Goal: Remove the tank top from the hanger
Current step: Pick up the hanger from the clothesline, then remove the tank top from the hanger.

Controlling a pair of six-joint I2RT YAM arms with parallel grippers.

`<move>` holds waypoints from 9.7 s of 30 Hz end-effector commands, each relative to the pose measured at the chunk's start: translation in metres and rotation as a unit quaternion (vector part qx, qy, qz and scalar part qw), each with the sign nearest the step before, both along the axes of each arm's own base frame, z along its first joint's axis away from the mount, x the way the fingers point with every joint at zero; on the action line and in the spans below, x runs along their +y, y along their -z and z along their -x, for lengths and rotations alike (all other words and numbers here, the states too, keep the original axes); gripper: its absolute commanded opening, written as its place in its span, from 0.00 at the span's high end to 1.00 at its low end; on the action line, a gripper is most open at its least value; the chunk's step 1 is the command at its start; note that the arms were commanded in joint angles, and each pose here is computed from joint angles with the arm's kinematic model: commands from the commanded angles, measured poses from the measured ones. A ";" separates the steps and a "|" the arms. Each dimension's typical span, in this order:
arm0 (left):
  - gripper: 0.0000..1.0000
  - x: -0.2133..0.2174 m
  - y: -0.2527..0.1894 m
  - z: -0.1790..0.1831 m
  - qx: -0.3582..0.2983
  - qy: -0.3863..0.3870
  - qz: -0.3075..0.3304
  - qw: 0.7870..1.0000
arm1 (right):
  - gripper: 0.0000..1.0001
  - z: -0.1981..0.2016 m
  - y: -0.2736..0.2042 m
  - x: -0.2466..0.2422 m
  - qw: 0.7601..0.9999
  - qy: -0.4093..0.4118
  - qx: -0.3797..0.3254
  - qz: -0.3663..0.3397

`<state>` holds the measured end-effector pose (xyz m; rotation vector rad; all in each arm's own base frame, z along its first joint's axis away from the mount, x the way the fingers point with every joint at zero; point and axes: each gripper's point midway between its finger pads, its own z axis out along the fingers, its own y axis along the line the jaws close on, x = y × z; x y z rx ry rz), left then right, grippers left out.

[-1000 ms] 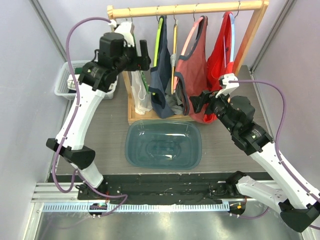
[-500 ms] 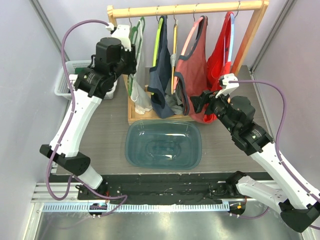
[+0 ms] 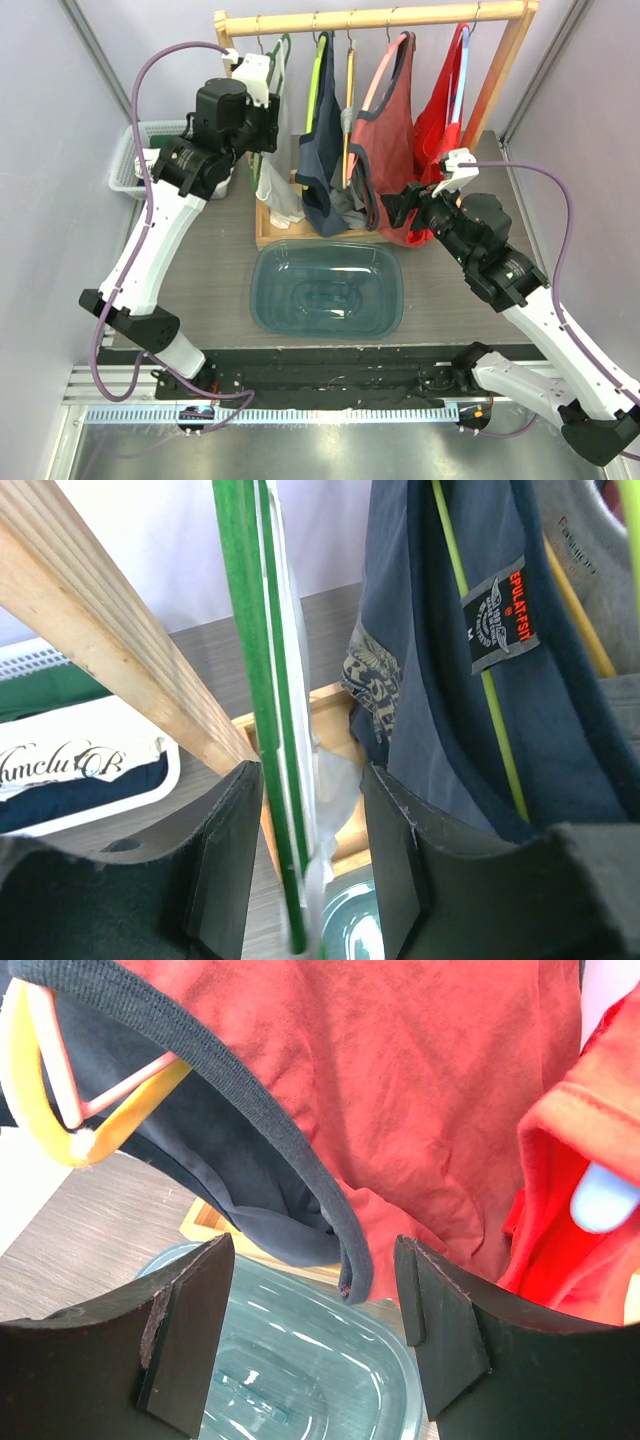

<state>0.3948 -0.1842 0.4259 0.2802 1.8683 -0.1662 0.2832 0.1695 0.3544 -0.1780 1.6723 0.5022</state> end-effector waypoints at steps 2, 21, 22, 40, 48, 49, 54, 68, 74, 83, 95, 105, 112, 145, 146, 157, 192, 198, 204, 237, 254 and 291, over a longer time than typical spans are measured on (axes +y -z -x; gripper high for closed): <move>0.51 0.004 -0.016 0.003 -0.033 0.002 -0.004 0.999 | 0.27 0.006 -0.016 -0.004 1.000 0.002 -0.022 -0.016; 1.00 0.023 -0.100 0.015 -0.147 -0.012 -0.015 0.989 | 0.41 0.005 -0.005 0.002 1.000 -0.006 -0.013 -0.023; 1.00 0.024 -0.104 0.017 -0.153 -0.013 -0.013 0.988 | 0.41 0.004 -0.005 0.003 1.000 -0.008 -0.012 -0.021; 1.00 0.057 -0.018 0.097 -0.018 0.007 -0.030 0.999 | 0.41 0.000 -0.006 0.002 1.000 -0.003 -0.012 -0.007; 1.00 0.062 -0.086 0.148 -0.099 0.070 0.026 0.992 | 0.42 -0.003 -0.011 0.004 1.000 -0.005 -0.014 0.003; 1.00 0.064 -0.096 0.153 -0.112 0.076 0.028 0.990 | 0.42 -0.003 -0.013 0.003 1.000 -0.003 -0.016 0.003; 1.00 0.075 -0.136 0.179 -0.176 0.104 0.014 0.979 | 0.42 -0.002 -0.018 0.001 1.000 -0.001 -0.019 0.007; 1.00 0.062 -0.166 0.268 -0.249 0.290 -0.027 0.924 | 0.42 0.001 -0.028 -0.001 1.000 -0.001 -0.025 0.006; 1.00 0.052 -0.138 0.289 -0.223 0.364 -0.059 0.903 | 0.42 0.009 -0.031 -0.004 1.000 -0.008 -0.026 0.006; 1.00 0.029 -0.095 0.257 -0.144 0.374 -0.051 0.915 | 0.44 0.027 -0.030 -0.018 0.999 -0.002 -0.036 -0.006; 1.00 -0.026 -0.077 0.211 -0.097 0.429 -0.047 0.897 | 0.40 0.063 -0.076 -0.021 0.991 -0.046 -0.098 -0.082; 1.00 -0.050 -0.066 0.204 -0.075 0.454 -0.052 0.886 | 0.40 0.044 -0.094 -0.008 0.987 -0.045 -0.116 -0.099; 1.00 -0.051 -0.058 0.208 -0.061 0.459 -0.058 0.884 | 0.41 0.031 -0.098 0.003 0.986 -0.051 -0.122 -0.104; 1.00 -0.042 -0.043 0.195 -0.049 0.428 -0.093 0.898 | 0.99 0.033 -0.093 -0.065 0.983 0.108 -0.108 -0.099; 1.00 -0.042 -0.044 0.196 -0.050 0.428 -0.092 0.898 | 0.99 0.028 -0.088 -0.076 0.980 0.145 -0.101 -0.094; 1.00 -0.035 -0.053 0.239 -0.063 0.498 -0.092 0.860 | 0.99 0.004 -0.063 -0.101 0.965 0.249 -0.066 -0.041; 1.00 -0.059 -0.055 0.198 -0.066 0.464 -0.072 0.881 | 0.05 0.086 -0.064 -0.037 0.992 -0.072 -0.085 0.051; 1.00 -0.069 -0.051 0.179 -0.053 0.440 -0.061 0.894 | 0.00 0.096 -0.064 -0.023 0.988 -0.124 -0.074 0.060; 1.00 -0.078 -0.046 0.185 -0.041 0.464 -0.053 0.884 | 0.00 0.119 -0.065 0.027 0.958 -0.276 -0.076 0.033; 1.00 -0.076 -0.011 0.248 -0.008 0.612 -0.096 0.785 | 0.04 0.088 -0.129 0.040 0.932 -0.292 -0.150 0.152; 0.54 -0.079 -0.007 0.180 -0.010 0.465 -0.106 0.879 | 0.99 0.104 -0.091 0.041 0.936 -0.313 -0.105 0.124; 0.56 -0.059 0.027 0.158 0.040 0.318 -0.056 0.945 | 0.99 0.083 -0.091 0.049 0.948 -0.289 -0.077 0.106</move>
